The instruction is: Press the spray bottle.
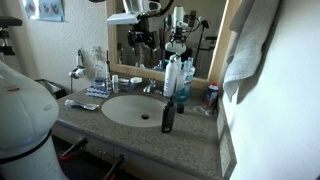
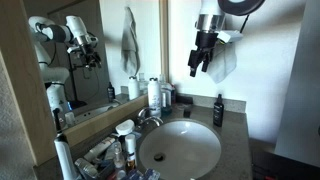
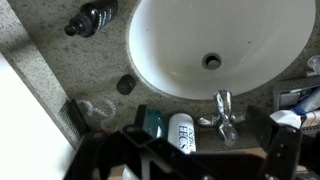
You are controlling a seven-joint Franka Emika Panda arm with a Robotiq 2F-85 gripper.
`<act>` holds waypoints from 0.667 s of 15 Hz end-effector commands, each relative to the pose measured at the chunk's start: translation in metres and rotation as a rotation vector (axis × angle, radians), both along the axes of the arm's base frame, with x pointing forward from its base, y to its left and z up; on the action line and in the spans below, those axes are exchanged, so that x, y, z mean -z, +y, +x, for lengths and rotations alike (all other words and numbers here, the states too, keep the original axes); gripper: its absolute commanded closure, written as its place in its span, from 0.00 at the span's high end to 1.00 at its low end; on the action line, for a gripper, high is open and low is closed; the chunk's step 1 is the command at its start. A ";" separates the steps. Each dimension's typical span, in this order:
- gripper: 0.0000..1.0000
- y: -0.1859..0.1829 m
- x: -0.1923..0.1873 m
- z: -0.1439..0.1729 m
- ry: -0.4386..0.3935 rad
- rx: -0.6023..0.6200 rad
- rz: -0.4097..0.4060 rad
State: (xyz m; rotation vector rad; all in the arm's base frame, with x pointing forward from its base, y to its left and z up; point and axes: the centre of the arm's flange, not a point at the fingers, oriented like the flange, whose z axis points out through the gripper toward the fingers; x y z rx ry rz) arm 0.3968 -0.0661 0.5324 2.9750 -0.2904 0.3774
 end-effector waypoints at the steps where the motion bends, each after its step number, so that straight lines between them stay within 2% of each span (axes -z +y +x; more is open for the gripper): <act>1: 1.00 0.000 0.000 0.000 0.000 0.000 0.000; 10: 1.00 -0.004 0.001 0.000 0.004 -0.005 -0.003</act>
